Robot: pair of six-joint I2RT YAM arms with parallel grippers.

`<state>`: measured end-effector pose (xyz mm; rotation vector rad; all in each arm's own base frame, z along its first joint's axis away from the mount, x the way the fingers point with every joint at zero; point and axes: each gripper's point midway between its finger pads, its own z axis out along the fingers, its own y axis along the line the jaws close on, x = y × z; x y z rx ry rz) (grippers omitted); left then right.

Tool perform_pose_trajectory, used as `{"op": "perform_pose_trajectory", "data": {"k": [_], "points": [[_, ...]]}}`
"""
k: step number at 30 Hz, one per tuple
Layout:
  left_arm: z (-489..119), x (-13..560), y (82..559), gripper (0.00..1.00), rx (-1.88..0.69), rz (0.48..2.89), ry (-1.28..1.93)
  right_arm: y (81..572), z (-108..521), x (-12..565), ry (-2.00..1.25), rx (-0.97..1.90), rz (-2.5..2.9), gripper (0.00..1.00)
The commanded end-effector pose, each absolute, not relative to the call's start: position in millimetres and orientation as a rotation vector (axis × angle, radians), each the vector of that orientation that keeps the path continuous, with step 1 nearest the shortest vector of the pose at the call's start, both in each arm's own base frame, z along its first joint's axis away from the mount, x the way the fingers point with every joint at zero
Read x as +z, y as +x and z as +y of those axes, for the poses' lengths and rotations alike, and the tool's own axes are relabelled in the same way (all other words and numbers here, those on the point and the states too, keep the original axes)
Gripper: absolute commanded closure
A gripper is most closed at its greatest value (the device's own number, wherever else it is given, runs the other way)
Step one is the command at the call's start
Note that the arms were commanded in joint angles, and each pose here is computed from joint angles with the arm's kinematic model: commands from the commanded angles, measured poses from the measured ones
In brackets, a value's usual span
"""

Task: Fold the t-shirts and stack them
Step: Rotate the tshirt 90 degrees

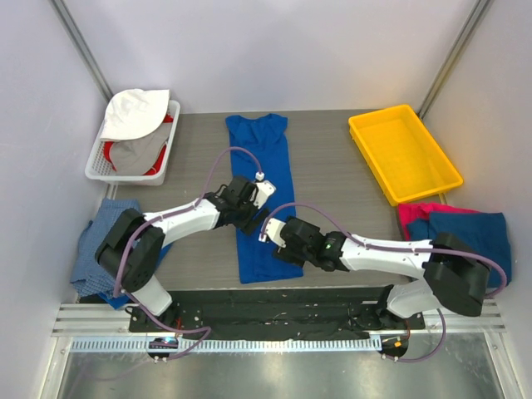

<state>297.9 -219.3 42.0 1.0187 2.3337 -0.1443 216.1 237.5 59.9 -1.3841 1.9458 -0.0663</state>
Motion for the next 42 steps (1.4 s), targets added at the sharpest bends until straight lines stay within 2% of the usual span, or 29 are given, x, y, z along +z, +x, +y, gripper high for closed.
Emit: {"op": "perform_pose_trajectory", "data": {"k": [1, 21, 42], "points": [[-225, 48, 317, 0.25, -0.116, 2.257, 1.006, 226, 265, 67, -1.366, -0.007, 1.876, 0.23], [-216, 35, 350, 0.25, 0.040, 2.288, 1.012, 236, 275, 40, -1.447, -0.039, 1.855, 0.23], [-198, 24, 393, 0.26, 0.150, 2.345, 0.988, 266, 249, 27, -1.426, -0.096, 1.920, 0.23]]}}
